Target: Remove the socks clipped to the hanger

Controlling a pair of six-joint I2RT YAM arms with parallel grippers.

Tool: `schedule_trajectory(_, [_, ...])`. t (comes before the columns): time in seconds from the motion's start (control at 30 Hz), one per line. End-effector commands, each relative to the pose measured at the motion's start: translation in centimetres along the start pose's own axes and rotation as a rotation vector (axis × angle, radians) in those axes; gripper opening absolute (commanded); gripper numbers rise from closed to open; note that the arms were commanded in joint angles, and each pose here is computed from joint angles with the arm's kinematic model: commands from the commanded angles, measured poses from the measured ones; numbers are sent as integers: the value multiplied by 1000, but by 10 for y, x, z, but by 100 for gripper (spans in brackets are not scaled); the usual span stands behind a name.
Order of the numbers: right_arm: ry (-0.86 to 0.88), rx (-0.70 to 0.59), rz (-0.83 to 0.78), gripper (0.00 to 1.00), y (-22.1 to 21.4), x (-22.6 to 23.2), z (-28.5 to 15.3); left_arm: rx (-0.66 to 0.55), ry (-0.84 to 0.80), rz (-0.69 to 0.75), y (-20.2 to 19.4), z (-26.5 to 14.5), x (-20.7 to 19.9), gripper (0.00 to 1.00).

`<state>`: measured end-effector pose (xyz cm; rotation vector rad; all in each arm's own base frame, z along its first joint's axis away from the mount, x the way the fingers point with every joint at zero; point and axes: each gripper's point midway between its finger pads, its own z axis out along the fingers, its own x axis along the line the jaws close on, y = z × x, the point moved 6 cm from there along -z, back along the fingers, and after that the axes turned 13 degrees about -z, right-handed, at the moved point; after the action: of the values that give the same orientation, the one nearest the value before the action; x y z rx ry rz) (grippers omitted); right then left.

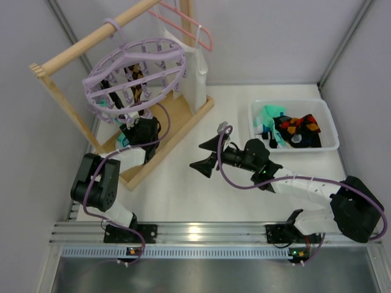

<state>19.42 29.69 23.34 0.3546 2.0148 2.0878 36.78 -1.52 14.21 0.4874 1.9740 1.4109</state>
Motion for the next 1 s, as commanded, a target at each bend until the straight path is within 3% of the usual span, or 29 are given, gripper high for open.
schedule_trajectory(0.0, [34, -73, -15, 100, 11, 2, 5, -52, -19, -83, 21, 5, -13, 43])
schedule_trajectory(0.03, [36, -71, -11, 100, 10, 1, 6, -49, -28, -82, 21, 1, -14, 20])
schedule_trajectory(0.13, [42, -84, -1, 99, 12, 2, 7, -77, -44, -85, 29, -19, -20, 0])
schedule_trajectory(0.5, [-10, -140, 45, 99, 26, 11, -22, -136, -217, -112, 83, -141, -33, 0])
schedule_trajectory(0.73, [-205, -118, 67, 99, 44, 12, -73, -90, -353, -54, 66, -217, -27, 0])
schedule_trajectory(0.97, [-315, -101, 70, 99, 62, 16, -112, -81, -431, 68, 29, -248, -25, 0])
